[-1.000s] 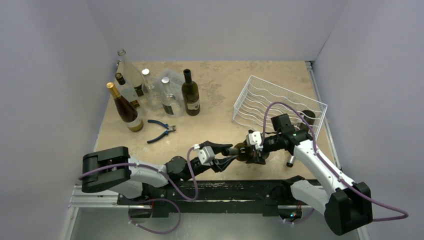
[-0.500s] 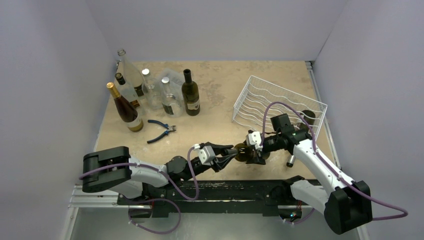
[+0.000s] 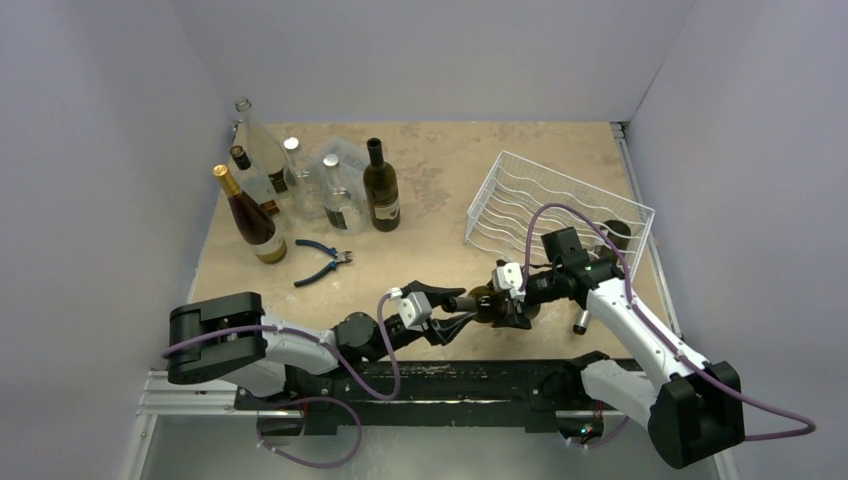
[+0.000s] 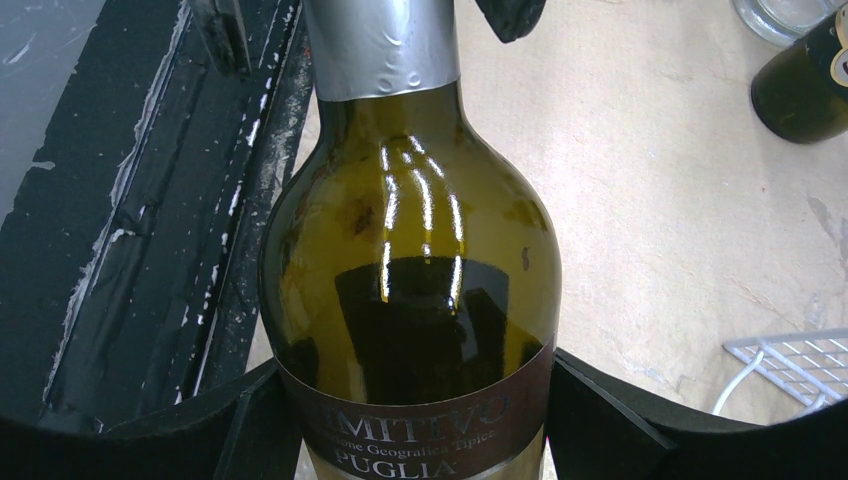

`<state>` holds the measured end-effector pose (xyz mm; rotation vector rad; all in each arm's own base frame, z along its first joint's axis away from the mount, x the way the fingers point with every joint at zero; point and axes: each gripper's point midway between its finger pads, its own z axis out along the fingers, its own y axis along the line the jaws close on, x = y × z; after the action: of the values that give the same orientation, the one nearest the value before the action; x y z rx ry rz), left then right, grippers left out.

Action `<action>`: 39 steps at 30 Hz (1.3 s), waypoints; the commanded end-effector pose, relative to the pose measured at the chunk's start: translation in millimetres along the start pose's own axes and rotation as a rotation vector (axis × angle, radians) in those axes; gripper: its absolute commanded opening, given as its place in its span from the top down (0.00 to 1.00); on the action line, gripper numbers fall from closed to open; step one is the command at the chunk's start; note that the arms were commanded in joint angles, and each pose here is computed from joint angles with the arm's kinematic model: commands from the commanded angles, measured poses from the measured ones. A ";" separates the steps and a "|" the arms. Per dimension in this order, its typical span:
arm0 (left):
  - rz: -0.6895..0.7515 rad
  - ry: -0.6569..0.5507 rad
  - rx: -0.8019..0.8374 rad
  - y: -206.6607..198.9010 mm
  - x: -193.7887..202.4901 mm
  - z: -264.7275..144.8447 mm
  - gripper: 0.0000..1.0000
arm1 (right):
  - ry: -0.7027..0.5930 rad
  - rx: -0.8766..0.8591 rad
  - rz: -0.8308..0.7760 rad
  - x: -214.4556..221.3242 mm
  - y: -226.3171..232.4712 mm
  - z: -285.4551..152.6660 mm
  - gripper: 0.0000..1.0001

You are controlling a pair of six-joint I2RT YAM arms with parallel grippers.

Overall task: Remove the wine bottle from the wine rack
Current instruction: Pick up the wine bottle from the wine rack.

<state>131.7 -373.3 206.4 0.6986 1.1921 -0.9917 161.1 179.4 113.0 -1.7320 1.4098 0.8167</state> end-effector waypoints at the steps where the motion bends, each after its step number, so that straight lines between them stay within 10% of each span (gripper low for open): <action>1: -0.042 -0.061 0.018 -6.3 -15.9 4.1 0.49 | -0.076 0.028 -0.071 -28.8 -16.0 -6.6 0.82; 6: -0.047 -0.056 0.010 -4.9 -14.3 2.0 0.54 | -0.076 0.026 -0.067 -28.1 -15.8 -6.0 0.82; 15: -0.063 -0.070 0.003 -4.1 -19.9 2.1 1.00 | -0.066 0.026 -0.063 -25.7 -15.8 -5.8 0.80; 23: -0.130 -0.083 -0.068 7.7 -38.2 -5.1 1.00 | -0.063 0.015 -0.060 -20.5 -9.8 -3.8 0.37; 29: -0.143 -0.079 -0.092 12.0 -47.2 -8.0 1.00 | -0.072 0.027 -0.062 -26.1 -9.6 -6.9 0.22; 31: -0.144 -0.075 -0.100 13.7 -48.3 -10.5 1.00 | -0.089 0.025 -0.062 -32.9 -8.3 -10.4 0.02; 39: -0.142 -0.083 -0.116 19.0 -57.6 -21.9 1.00 | -0.113 0.054 -0.071 -41.9 -8.2 -25.4 0.01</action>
<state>134.8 -343.7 217.0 0.5884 1.3182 -0.9998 163.2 180.1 144.2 -1.6698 1.3350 0.8221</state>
